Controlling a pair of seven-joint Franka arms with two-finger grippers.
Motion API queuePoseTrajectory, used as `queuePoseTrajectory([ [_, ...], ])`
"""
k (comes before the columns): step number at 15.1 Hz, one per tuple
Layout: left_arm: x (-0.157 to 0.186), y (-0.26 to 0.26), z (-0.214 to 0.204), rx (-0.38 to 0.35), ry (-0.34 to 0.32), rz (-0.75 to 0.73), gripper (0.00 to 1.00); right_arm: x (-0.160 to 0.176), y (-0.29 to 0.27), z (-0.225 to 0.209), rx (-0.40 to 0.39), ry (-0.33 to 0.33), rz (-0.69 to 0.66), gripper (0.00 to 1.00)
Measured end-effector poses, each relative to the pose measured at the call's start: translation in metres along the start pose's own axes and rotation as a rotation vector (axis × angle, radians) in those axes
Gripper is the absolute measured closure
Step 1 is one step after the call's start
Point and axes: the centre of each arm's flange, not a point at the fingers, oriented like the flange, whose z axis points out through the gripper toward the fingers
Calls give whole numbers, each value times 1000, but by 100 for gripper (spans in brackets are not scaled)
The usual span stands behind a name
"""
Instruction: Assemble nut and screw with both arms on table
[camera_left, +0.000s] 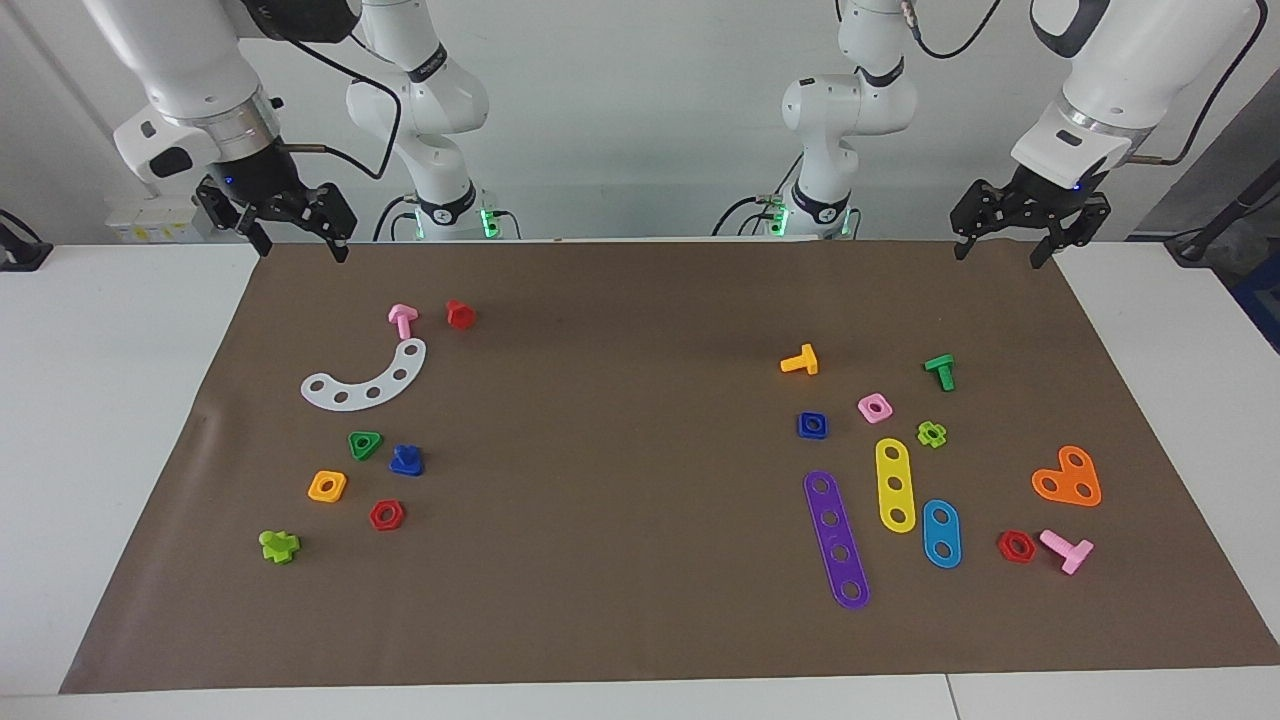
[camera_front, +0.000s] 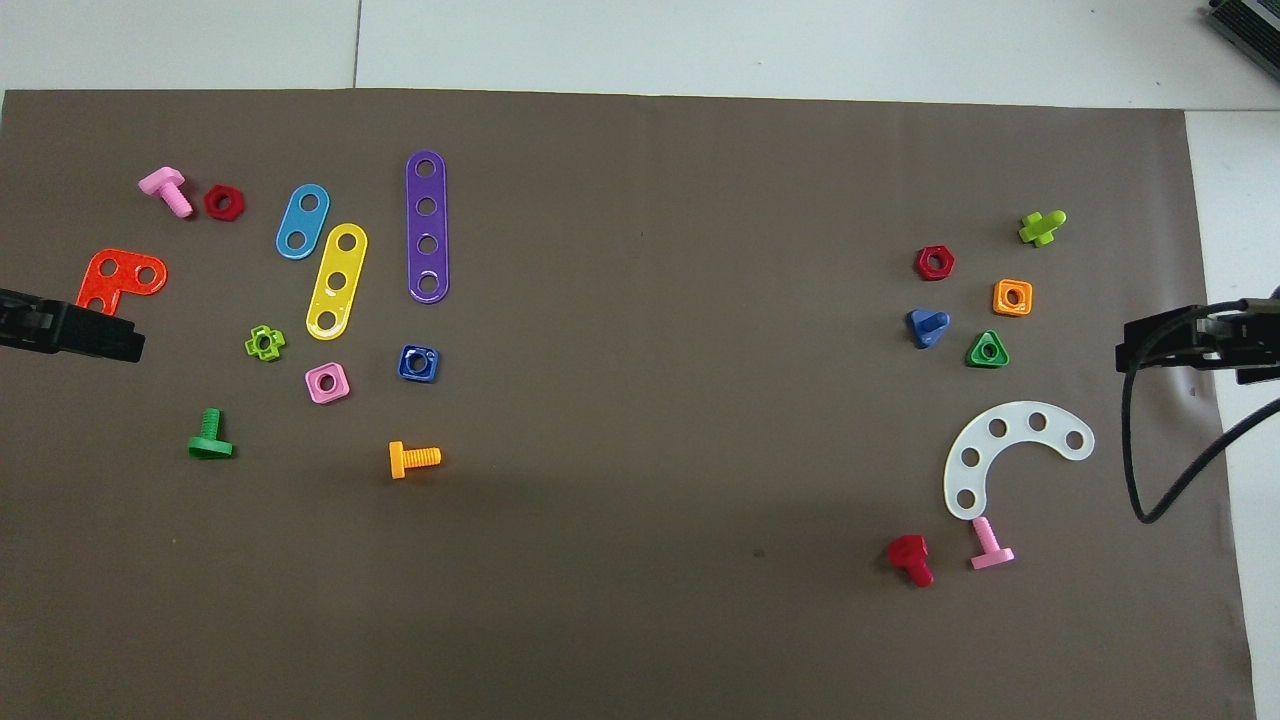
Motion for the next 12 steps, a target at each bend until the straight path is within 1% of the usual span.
queuePoseTrajectory([
  [2, 0, 0, 0, 0, 0, 0, 0, 0, -2, 4, 1, 4, -17, 0],
  [5, 0, 0, 0, 0, 0, 0, 0, 8, -8, 23, 4, 40, -42, 0],
  [7, 0, 0, 0, 0, 0, 0, 0, 18, -18, 54, 6, 77, -98, 0],
  [9, 0, 0, 0, 0, 0, 0, 0, 29, -27, 94, 5, 94, -162, 0],
  [12, 0, 0, 0, 0, 0, 0, 0, 56, -37, 159, 3, 120, -255, 0],
])
